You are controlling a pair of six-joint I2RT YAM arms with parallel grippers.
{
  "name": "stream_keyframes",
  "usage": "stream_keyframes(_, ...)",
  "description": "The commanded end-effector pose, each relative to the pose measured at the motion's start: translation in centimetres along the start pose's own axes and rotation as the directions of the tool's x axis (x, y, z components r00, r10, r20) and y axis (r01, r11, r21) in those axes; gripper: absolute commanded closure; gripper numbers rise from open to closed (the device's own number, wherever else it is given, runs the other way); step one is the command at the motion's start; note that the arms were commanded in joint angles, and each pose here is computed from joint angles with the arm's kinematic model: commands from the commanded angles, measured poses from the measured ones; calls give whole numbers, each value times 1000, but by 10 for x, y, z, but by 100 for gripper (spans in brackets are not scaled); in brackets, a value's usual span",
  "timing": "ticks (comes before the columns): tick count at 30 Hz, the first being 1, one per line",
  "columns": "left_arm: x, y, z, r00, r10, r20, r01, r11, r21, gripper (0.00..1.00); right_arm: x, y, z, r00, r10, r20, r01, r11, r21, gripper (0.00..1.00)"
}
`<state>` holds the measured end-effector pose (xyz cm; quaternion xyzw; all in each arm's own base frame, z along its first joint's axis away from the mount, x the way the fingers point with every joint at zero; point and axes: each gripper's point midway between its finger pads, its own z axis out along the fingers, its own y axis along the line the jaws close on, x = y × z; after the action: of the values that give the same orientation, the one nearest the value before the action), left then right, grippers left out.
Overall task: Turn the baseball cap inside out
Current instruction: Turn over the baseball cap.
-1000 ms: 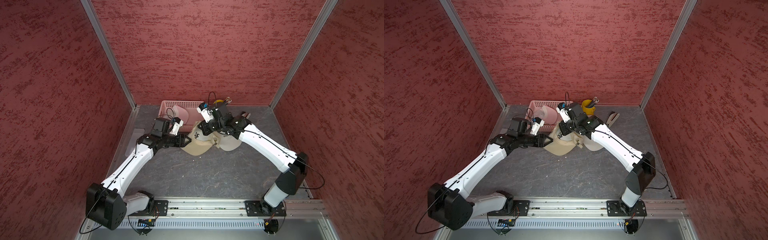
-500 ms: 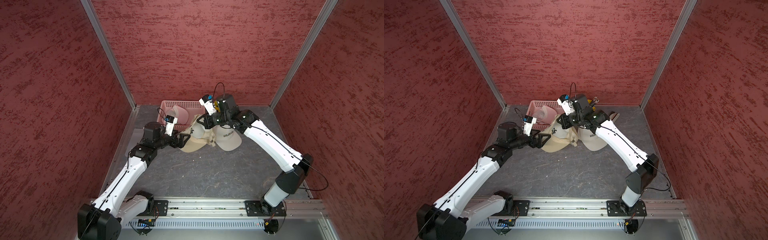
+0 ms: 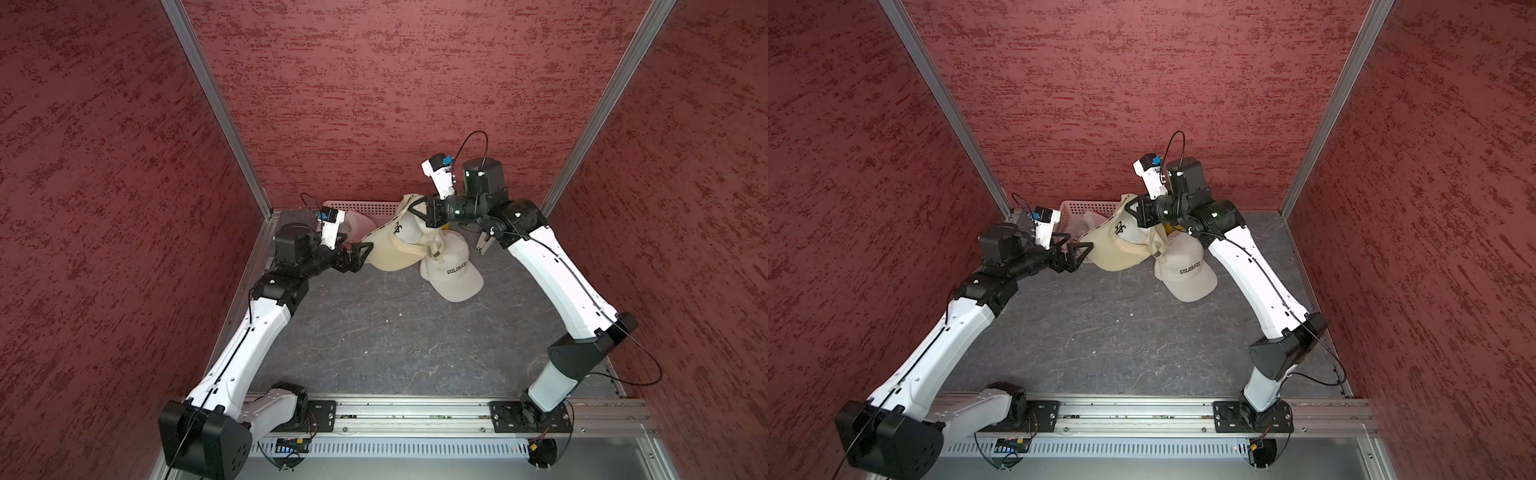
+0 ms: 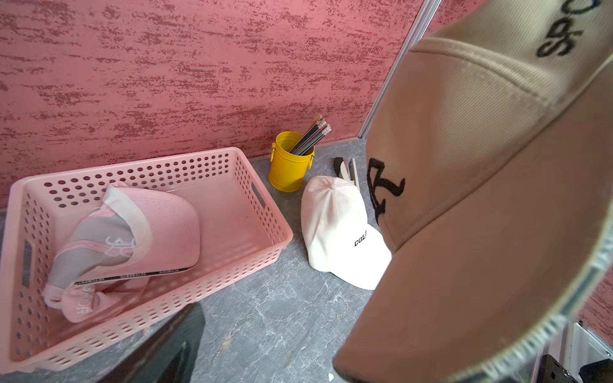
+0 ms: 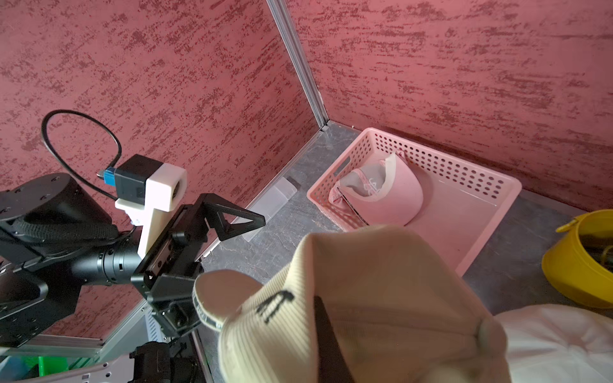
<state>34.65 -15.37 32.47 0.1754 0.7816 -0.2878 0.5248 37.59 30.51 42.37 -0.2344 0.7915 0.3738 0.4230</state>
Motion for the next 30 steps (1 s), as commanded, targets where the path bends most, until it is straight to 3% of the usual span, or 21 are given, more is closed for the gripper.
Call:
stream_keyframes(1,-28,-32,-11,993,110,38,-113,989,100,7,-13,1,-1,1000,21,15,-21,999,-39,100)
stream_keyframes(6,-9,-51,-10,985,167,47,-172,971,166,7,-17,4,2,999,28,18,-27,998,-62,100)
stream_keyframes(17,13,-37,5,990,135,38,-139,984,116,7,-19,21,-7,998,53,18,-50,989,-142,100)
stream_keyframes(25,30,-62,19,983,171,62,-179,969,170,10,-23,23,-7,996,79,29,-73,985,-154,100)
stream_keyframes(28,34,-63,19,982,170,88,-182,969,167,16,-26,27,-8,996,83,31,-77,982,-171,100)
stream_keyframes(30,32,-64,17,978,180,101,-195,966,168,28,-26,30,-8,996,88,28,-81,979,-188,100)
